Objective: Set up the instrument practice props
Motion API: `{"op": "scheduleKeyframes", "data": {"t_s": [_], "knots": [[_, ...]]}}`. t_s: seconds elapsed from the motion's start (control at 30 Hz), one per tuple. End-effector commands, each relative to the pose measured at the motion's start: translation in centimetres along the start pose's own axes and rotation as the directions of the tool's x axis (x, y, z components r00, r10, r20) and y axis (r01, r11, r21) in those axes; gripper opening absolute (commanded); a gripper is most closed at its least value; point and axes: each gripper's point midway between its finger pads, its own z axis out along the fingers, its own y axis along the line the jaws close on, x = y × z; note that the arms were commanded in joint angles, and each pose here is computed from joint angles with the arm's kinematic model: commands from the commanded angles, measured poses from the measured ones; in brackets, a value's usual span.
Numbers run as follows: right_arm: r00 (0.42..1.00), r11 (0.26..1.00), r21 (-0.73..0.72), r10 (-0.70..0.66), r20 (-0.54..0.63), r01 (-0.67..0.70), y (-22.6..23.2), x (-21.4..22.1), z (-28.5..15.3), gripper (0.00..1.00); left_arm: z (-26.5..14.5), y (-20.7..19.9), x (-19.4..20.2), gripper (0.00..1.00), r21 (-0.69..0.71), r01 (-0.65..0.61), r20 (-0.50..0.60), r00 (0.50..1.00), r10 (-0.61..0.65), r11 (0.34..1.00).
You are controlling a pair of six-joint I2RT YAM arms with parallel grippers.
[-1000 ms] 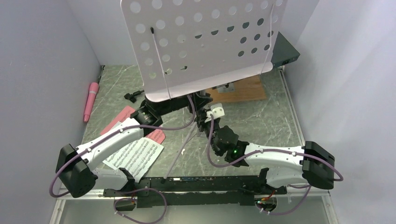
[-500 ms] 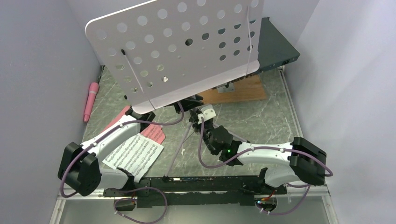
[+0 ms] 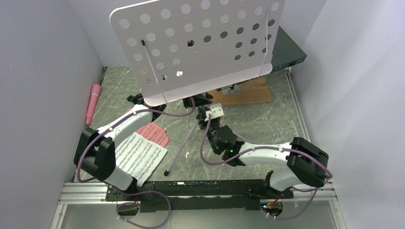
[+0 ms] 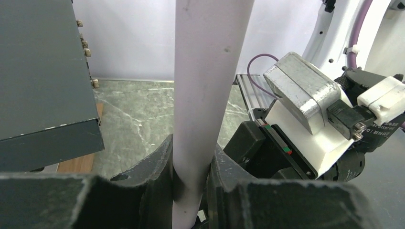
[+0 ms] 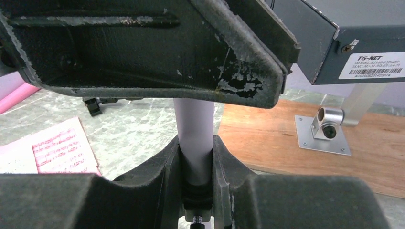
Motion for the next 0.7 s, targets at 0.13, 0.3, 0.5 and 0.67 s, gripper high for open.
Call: {"op": "scheduleKeyframes", "data": {"t_s": [0.13,0.3,0.5,0.67], "knots": [[0.993,0.997,-0.068,-0.044,-0.108,0.037,0.0,2.5,-1.3,0.15,-0.7,-2.1,-0.3,0.0,0.008,0.087,-0.038,0.996,-0.087,0.996],[0.98,0.976,-0.211,-0.087,-0.179,0.048,1.3,2.0,-2.5,0.5,-0.5,-2.0,-0.4,0.0,0.007,0.108,-0.018,0.994,-0.108,0.994],[0.972,0.967,-0.252,-0.033,-0.235,-0.028,0.4,0.9,-4.9,0.79,-0.5,-1.0,-0.1,0.0,-0.046,0.125,-0.009,0.992,-0.126,0.991],[0.972,0.961,-0.26,0.031,-0.231,-0.093,-0.9,-0.7,-6.2,0.88,-0.4,-0.6,0.1,0.0,-0.059,0.142,-0.004,0.99,-0.143,0.988]]}}
